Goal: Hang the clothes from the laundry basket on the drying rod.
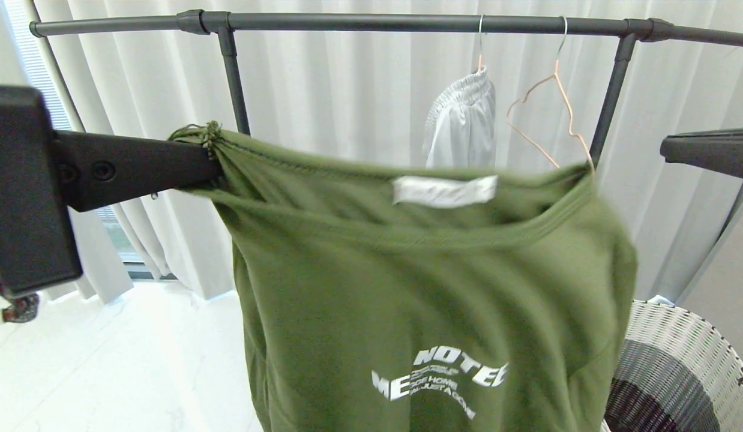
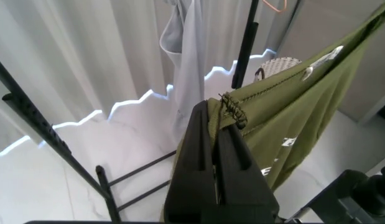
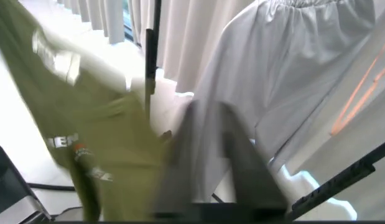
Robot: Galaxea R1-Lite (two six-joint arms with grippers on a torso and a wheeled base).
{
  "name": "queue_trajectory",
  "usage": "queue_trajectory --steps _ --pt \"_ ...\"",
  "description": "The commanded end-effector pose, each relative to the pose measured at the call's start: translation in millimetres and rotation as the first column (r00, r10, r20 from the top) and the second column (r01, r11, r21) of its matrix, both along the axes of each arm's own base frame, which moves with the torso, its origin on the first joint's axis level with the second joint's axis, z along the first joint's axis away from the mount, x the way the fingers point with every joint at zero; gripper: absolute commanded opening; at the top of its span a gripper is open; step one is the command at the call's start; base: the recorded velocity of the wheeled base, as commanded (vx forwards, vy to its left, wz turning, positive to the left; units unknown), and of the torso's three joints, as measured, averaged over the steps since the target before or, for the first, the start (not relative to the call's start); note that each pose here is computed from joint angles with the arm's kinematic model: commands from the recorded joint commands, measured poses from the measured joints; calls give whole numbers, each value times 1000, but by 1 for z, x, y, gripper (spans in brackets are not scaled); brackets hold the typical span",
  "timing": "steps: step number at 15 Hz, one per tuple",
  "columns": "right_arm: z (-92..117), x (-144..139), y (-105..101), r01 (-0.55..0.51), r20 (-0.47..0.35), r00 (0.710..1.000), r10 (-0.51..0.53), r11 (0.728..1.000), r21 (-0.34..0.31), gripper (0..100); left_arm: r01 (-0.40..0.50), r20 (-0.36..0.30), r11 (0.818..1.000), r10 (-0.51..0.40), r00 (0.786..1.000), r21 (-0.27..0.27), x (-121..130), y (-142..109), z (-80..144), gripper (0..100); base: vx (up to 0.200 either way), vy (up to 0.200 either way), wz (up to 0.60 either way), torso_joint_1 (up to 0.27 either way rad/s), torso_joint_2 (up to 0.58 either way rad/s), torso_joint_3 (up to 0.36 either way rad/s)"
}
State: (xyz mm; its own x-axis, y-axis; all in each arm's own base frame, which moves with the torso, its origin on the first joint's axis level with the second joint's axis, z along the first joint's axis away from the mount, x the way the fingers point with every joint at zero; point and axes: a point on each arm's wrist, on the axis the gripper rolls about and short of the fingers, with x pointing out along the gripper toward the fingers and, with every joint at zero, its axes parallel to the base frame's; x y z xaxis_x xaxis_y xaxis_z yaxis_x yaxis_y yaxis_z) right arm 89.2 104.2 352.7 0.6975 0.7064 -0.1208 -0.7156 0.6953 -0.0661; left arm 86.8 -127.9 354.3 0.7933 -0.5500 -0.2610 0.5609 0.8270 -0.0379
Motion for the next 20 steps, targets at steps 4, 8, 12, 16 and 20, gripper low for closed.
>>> queue_trajectory --steps 4,8,12,16,20 --pt "-11 -7 -10 34 -7 999 -34 999 -14 100 -6 -1 1000 6 1000 3 1 0 -1 0 0 0 0 0 0 0" --pt "-32 -8 -35 259 -111 950 -291 937 -234 100 -145 49 979 140 989 141 7 10 -18 0 0 0 0 0 0 0" --pt "-68 2 -46 446 -113 841 -529 797 -407 100 -183 51 960 176 983 214 10 18 -32 0 0 0 0 0 0 0" --pt "-88 1 -50 528 -27 785 -619 691 -494 100 -190 47 956 185 982 223 10 19 -36 0 0 0 0 0 0 0" --pt "-89 3 -52 564 -17 765 -644 683 -464 100 -250 53 930 244 968 271 13 20 -46 0 0 0 0 0 0 0"
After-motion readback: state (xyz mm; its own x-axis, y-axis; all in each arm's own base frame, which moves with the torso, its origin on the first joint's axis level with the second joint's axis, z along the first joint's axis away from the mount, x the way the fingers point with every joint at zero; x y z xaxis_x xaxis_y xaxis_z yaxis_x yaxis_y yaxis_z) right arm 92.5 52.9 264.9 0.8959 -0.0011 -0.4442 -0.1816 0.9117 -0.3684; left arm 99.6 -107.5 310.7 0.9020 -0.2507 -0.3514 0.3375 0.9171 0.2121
